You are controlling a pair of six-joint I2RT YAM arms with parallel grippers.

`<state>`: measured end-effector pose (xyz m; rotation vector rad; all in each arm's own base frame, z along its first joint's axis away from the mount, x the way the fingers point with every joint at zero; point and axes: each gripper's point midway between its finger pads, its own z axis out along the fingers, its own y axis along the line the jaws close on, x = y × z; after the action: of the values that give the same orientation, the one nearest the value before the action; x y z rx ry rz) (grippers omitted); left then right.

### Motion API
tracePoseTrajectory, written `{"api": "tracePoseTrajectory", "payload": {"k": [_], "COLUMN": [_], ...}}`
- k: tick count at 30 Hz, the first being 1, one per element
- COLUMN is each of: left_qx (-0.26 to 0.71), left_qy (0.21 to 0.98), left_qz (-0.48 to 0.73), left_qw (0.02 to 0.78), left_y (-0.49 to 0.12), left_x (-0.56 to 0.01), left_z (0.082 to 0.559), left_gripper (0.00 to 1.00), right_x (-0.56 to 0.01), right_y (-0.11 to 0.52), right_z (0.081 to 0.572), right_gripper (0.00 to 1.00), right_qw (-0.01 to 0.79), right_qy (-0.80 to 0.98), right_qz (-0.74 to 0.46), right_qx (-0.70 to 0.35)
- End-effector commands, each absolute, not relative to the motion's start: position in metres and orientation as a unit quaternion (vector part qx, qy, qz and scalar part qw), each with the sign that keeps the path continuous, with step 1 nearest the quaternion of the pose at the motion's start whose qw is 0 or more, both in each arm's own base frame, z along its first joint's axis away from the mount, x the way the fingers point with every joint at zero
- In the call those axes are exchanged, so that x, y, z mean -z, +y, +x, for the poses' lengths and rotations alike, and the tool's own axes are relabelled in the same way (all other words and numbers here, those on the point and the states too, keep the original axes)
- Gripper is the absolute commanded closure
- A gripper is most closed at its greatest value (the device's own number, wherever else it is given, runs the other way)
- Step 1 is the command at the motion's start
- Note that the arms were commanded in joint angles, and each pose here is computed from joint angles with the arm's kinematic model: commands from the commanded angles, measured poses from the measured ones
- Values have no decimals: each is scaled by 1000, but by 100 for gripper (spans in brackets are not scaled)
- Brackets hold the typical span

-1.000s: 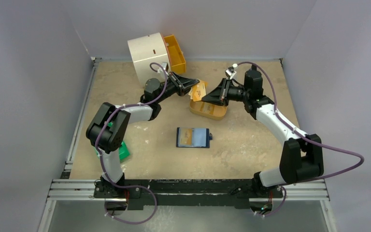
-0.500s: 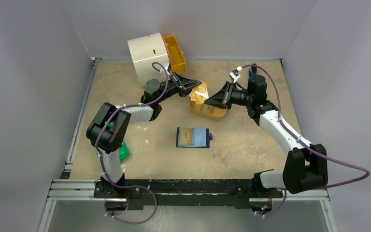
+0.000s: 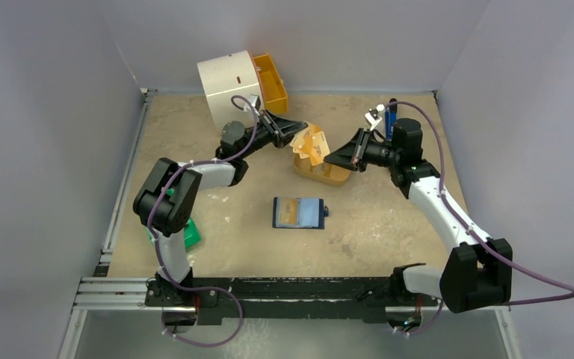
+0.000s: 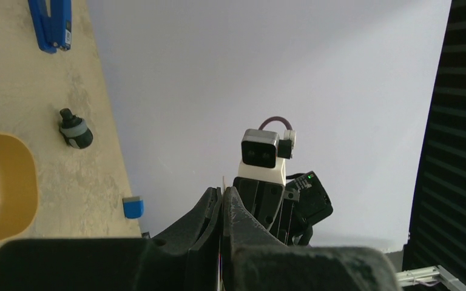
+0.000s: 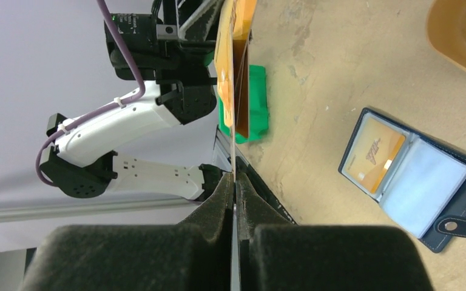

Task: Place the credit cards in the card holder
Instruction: Pick up the credit card from the storage box, then place the credit card in the storage box.

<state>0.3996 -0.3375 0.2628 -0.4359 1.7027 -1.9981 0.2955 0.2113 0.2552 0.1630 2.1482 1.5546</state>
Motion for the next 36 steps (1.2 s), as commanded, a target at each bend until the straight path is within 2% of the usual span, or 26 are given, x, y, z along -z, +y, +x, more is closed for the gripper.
{"api": "tracePoseTrajectory", "payload": {"k": [1, 7, 15, 20, 32, 36], "left_qx": [747, 713, 555, 478, 421, 440], "left_qy": [584, 618, 752, 809, 843, 830], "left_qz": [-150, -148, -125, -95, -88, -102], "left_qw": [281, 296, 333, 328, 324, 328], "left_y": [-328, -333, -352, -377, -387, -391], "left_x": [-293, -271, -179, -132, -88, -100], "left_z": [412, 422, 440, 436, 441, 446], "left_gripper": [100, 100, 100, 100, 100, 100], "right_x": [-258, -256, -249, -241, -244, -245], "right_y": [207, 198, 166, 155, 153, 154], "right_z": [289, 291, 283, 276, 273, 273], "right_gripper": [100, 100, 100, 100, 100, 100], "right_qw": [248, 267, 323, 328, 335, 335], "right_qy": [786, 796, 842, 854, 854, 852], "right_qz": [45, 56, 70, 80, 78, 78], "right_qx": [-565, -540, -426, -396, -391, -396]}}
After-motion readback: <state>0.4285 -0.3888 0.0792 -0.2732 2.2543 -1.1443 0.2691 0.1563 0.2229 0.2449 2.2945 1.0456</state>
